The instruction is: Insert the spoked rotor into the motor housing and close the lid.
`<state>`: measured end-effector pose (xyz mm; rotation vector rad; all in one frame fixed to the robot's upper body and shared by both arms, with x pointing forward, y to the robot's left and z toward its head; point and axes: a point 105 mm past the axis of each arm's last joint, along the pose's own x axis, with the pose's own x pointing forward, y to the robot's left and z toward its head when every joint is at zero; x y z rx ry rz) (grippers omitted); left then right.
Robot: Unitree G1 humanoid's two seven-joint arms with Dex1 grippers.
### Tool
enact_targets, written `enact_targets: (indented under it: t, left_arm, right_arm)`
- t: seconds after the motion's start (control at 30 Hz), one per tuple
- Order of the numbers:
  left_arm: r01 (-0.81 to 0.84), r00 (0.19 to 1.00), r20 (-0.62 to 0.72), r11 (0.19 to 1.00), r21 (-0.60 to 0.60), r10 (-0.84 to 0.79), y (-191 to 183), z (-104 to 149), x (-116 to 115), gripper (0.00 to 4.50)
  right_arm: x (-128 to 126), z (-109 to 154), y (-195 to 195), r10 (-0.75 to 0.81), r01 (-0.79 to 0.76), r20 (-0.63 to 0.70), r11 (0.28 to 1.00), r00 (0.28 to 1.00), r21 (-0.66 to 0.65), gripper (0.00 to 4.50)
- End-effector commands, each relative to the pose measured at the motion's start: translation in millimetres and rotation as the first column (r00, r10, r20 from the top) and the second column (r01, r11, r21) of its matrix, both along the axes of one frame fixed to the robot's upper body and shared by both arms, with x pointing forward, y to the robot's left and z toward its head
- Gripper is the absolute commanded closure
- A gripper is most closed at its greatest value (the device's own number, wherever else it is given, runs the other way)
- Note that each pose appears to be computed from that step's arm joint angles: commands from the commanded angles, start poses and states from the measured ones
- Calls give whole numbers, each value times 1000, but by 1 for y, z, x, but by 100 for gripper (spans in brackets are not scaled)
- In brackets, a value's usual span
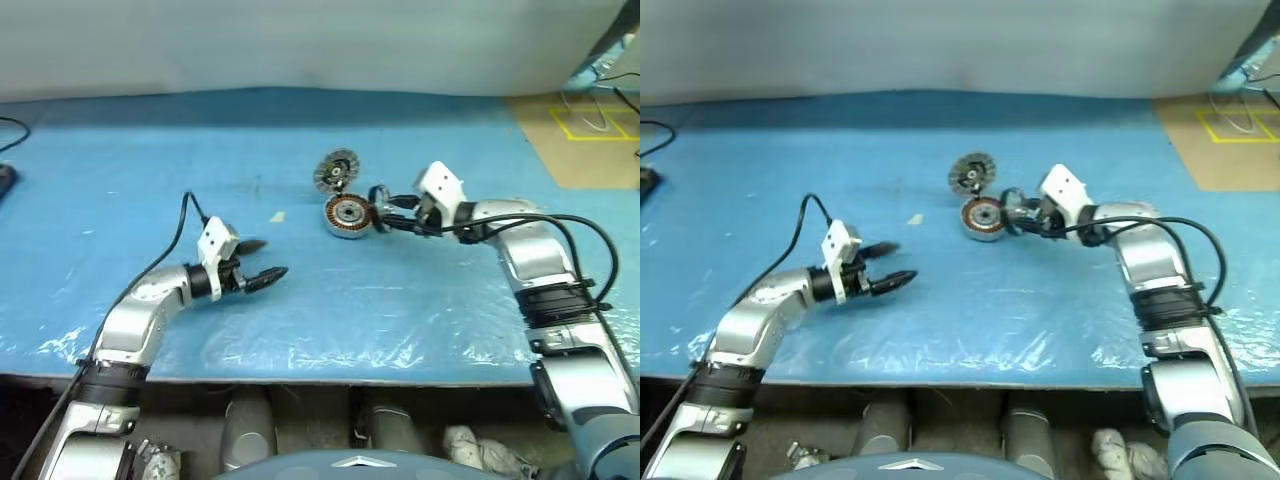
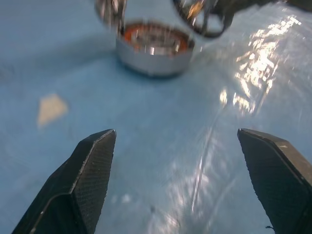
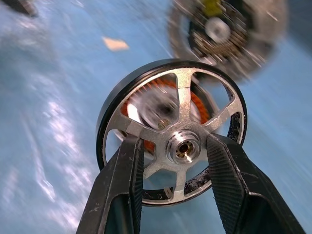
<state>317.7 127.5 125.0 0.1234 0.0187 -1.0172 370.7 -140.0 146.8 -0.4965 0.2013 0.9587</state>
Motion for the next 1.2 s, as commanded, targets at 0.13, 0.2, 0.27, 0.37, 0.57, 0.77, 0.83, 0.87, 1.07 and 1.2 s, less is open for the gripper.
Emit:
enact_targets:
  t: [0.13, 0.2, 0.27, 0.37, 0.57, 0.77, 0.83, 0.87, 1.07, 1.2]
  left_arm:
    - [-4, 994, 109, 1000, -11, 5, -7, 12, -2, 35]
    - [-6, 992, 125, 1000, -23, 9, -9, 15, -3, 35]
    - [-8, 991, 134, 999, -34, 13, -11, 18, -3, 35]
    - [-13, 991, 132, 999, -40, 19, -11, 21, 0, 35]
    - [-9, 991, 133, 999, -41, 15, -11, 24, 1, 35]
    - [-2, 991, 135, 999, -36, 7, -13, 27, 2, 35]
    - [-7, 991, 134, 999, -48, 13, -13, 29, 2, 35]
    - [-8, 991, 132, 999, -52, 15, -14, 30, 3, 35]
    - [-8, 991, 130, 999, -51, 14, -14, 28, 6, 35]
    - [-12, 991, 131, 999, -52, 18, -13, 27, 10, 35]
  right_arm:
    - [-1, 13, -4, -3, 2, 41, 1000, 999, 13, 279]
    - [0, 12, -5, -4, 3, 40, 1000, 999, 8, 279]
    - [1, 13, -6, -3, 3, 41, 1000, 999, 2, 279]
    - [2, 16, -6, -2, 2, 43, 1000, 999, 5, 279]
    - [2, 15, -6, -4, 4, 42, 1000, 999, 9, 279]
    - [1, 11, -9, -17, 17, 33, 1000, 999, 8, 279]
    - [0, 11, -9, -18, 18, 32, 1000, 999, 9, 279]
    - [0, 10, -9, -18, 18, 32, 1000, 999, 8, 279]
    - [1, 12, -8, -19, 19, 34, 1000, 999, 14, 279]
    - [3, 15, -8, -23, 22, 42, 1000, 999, 18, 279]
